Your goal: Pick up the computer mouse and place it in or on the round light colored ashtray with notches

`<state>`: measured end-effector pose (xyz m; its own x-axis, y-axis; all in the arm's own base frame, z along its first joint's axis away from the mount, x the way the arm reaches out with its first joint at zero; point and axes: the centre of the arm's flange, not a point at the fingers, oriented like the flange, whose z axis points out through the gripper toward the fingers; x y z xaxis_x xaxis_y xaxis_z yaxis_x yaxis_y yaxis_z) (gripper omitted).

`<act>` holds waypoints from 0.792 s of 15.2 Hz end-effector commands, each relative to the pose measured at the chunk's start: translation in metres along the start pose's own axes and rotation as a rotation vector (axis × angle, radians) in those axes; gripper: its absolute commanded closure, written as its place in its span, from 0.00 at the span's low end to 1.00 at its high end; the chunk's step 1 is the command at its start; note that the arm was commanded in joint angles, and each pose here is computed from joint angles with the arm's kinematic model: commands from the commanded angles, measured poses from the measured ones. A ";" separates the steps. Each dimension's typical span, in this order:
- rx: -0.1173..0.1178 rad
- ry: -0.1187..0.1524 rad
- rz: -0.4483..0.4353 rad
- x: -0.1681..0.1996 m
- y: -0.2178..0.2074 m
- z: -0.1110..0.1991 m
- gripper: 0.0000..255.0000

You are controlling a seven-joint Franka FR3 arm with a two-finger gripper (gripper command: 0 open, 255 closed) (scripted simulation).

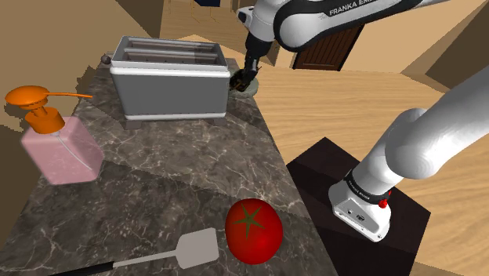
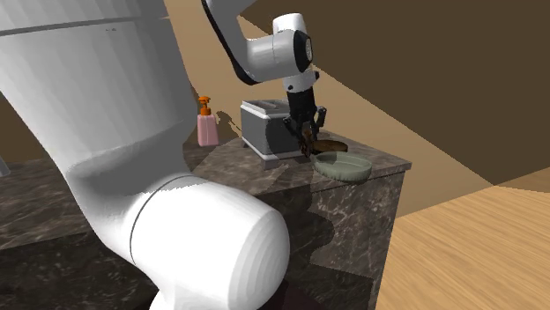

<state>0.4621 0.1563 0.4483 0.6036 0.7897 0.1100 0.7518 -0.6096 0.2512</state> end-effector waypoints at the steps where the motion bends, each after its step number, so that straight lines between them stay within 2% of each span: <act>1: -0.001 0.000 0.000 0.002 0.027 0.009 1.00; 9: -0.001 0.000 0.000 0.011 0.128 0.036 1.00; 12: -0.001 0.000 0.000 0.009 0.124 0.051 1.00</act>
<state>0.5728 0.0867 0.4358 0.6039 0.7895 0.1095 0.7516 -0.6098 0.2513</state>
